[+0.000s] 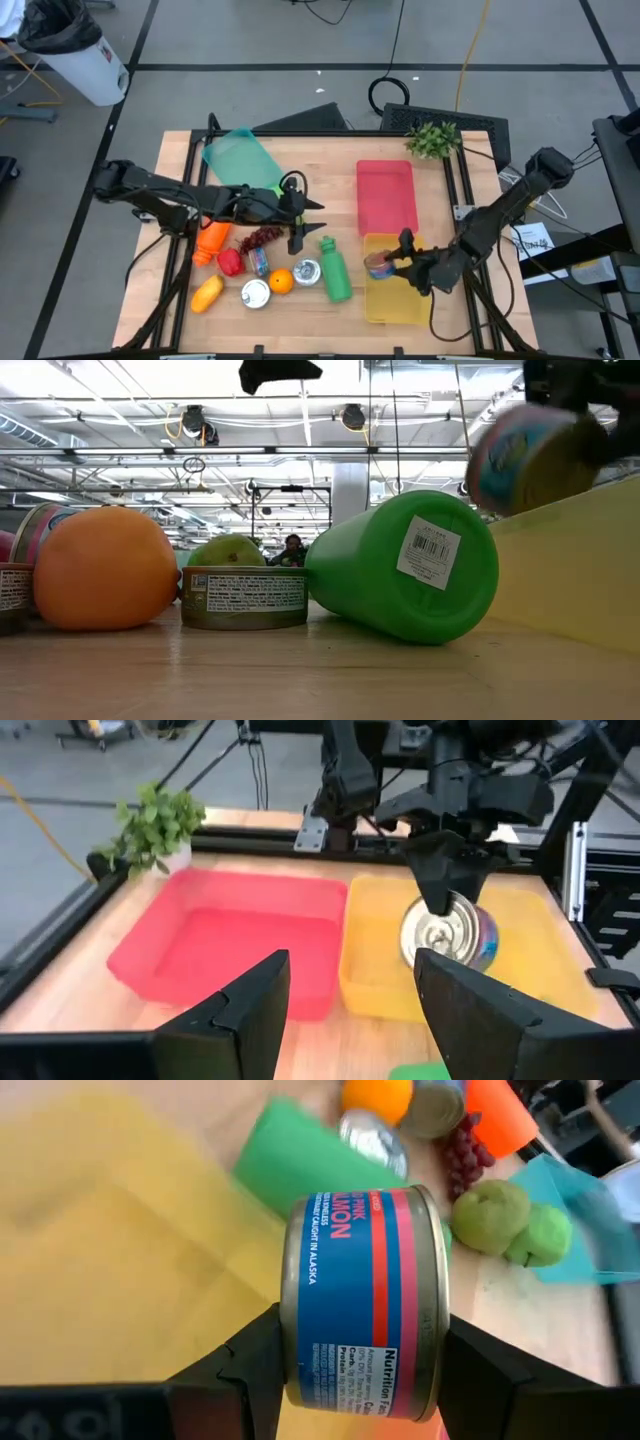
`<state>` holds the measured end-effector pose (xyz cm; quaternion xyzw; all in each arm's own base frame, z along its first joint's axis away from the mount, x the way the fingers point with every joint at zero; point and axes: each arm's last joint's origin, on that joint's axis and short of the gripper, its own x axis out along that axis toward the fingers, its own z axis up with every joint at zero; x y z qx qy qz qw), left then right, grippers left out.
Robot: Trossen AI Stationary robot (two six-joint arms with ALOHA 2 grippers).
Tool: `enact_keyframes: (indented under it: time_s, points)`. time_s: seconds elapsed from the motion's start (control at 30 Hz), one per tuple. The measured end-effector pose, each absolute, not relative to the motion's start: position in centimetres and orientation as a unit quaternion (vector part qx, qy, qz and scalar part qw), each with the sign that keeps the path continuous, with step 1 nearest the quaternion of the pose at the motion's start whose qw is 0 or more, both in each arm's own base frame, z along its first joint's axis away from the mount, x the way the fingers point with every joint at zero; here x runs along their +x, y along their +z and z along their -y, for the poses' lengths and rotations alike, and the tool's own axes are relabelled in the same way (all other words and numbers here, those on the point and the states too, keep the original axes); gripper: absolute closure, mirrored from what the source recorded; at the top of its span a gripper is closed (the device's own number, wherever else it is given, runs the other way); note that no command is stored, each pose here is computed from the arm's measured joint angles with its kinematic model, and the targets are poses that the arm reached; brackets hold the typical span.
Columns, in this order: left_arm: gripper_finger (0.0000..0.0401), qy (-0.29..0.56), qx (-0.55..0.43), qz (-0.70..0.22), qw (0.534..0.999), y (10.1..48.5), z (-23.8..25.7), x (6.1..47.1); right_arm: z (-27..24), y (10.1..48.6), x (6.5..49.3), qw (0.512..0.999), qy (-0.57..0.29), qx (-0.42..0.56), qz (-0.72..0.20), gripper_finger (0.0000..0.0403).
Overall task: Pick & Place Food Item
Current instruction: Put the blue and pink tuna can into the yellow bin
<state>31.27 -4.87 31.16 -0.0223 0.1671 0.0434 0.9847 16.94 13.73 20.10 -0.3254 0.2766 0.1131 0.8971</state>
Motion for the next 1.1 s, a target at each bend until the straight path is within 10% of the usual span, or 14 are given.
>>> enact_keyframes:
  time_s: [0.53,0.8,1.1]
  points:
    - [0.0219,0.048,-0.036,-0.166,0.984,30.8,4.8,31.7,-15.9,14.6,17.5,0.846,0.051,-0.412,-0.335,0.0214]
    - [0.0235,0.051,-0.031,-0.168,0.984,30.8,4.6,31.7,-15.6,15.4,17.6,0.877,-0.006,-0.365,-0.314,0.0045]
    - [0.0242,0.053,-0.03,-0.171,0.983,30.7,4.5,31.7,-15.9,15.8,17.5,0.885,0.003,-0.356,-0.3,0.0023]
